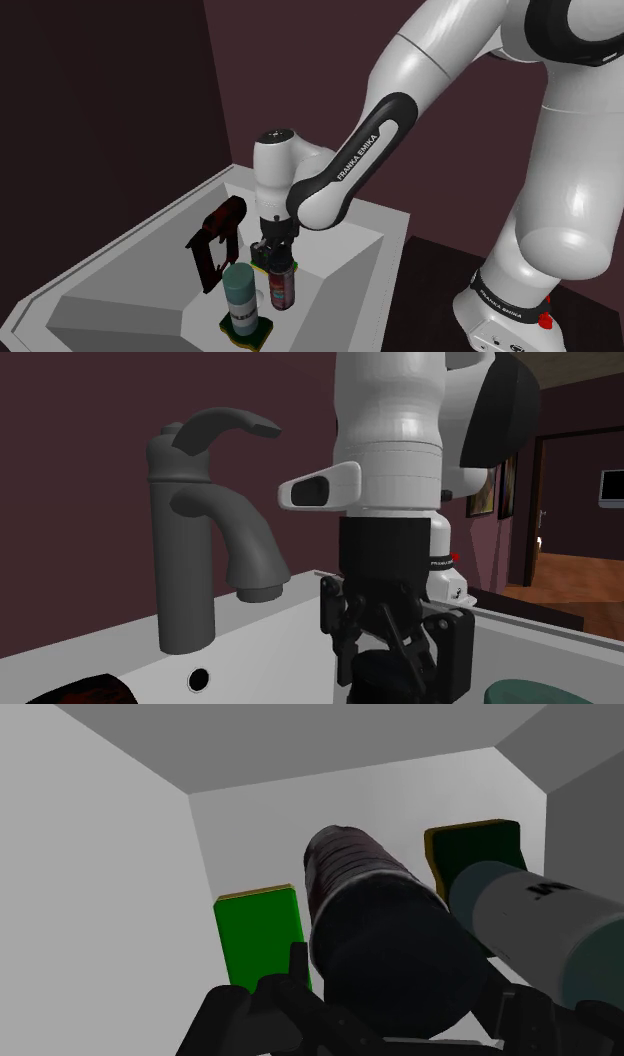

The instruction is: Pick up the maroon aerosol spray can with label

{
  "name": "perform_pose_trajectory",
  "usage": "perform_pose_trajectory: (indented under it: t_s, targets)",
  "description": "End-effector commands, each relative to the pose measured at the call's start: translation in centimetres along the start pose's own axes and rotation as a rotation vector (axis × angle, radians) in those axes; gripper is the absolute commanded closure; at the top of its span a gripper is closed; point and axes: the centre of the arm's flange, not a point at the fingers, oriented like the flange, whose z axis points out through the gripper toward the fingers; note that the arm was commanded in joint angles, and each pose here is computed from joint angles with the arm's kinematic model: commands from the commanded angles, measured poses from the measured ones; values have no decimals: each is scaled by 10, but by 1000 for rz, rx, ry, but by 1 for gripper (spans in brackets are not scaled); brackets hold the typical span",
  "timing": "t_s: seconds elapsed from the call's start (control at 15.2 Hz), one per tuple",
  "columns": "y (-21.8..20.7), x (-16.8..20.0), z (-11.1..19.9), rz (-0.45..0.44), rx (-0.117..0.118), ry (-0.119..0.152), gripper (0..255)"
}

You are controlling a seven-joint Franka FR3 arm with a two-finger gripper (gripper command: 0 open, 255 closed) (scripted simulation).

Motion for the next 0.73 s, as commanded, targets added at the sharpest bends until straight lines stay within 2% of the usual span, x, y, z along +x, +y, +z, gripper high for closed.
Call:
perform_pose_trajectory:
  t_s: [0.0, 0.66]
  targets:
    - [0, 1, -4, 1, -2, -4, 255]
    - [-2, 3, -57, 1, -2, -4, 255]
